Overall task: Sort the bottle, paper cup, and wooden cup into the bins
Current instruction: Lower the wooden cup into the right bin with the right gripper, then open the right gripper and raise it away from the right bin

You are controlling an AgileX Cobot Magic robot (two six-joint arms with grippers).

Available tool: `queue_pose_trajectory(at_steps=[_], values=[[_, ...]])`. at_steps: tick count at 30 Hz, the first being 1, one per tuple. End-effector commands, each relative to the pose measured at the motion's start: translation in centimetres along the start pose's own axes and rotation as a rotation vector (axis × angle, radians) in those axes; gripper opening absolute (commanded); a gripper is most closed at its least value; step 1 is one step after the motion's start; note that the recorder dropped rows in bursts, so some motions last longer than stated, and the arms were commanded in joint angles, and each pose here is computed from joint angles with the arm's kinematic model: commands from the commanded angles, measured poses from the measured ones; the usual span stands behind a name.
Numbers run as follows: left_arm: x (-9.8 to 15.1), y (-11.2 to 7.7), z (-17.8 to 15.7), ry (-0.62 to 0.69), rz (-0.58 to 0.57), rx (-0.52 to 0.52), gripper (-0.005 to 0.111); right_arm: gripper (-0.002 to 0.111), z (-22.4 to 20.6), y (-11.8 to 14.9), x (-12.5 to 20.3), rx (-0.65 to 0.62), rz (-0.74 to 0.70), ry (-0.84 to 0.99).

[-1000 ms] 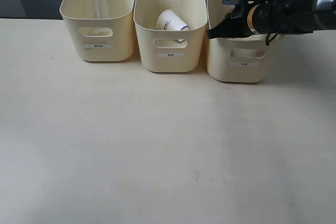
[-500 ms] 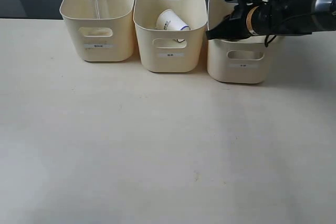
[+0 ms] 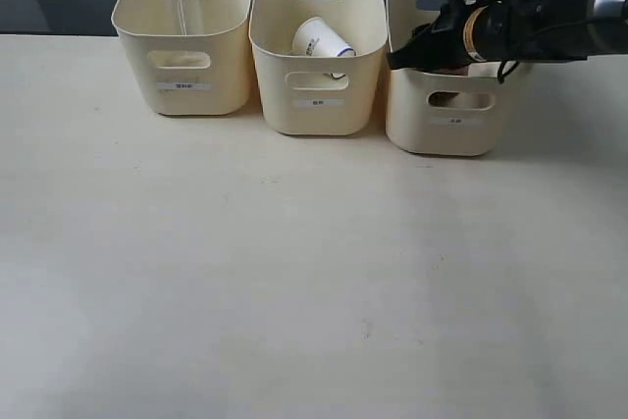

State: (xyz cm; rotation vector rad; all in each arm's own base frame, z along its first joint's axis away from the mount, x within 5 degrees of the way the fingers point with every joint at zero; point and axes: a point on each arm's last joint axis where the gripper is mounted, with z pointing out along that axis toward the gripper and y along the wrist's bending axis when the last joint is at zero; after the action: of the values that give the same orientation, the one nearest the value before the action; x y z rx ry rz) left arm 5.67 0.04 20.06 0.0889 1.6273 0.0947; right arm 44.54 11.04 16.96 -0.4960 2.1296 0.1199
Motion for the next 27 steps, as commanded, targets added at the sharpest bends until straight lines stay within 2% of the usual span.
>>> queue_pose_trajectory(at_steps=[1, 8, 17, 24, 27], values=[[0.0, 0.0, 0.0, -0.010, -0.001, -0.002, 0.000, 0.039, -1.8, -0.5, -1.7, 0.021, 0.010, -0.049], [0.0, 0.0, 0.0, -0.010, -0.001, -0.002, 0.000, 0.039, -4.8, -0.4, -2.5, 0.033, 0.010, -0.077], [0.0, 0.0, 0.0, -0.010, -0.001, -0.002, 0.000, 0.039, -9.4, 0.1, -2.0, 0.038, 0.006, -0.087], [0.0, 0.0, 0.0, -0.010, -0.001, -0.002, 0.000, 0.039, -14.6, 0.4, -2.7, 0.056, 0.017, -0.162], [0.0, 0.0, 0.0, -0.010, -0.001, -0.002, 0.000, 0.039, -18.6, 0.8, -2.6, 0.070, 0.045, -0.222]])
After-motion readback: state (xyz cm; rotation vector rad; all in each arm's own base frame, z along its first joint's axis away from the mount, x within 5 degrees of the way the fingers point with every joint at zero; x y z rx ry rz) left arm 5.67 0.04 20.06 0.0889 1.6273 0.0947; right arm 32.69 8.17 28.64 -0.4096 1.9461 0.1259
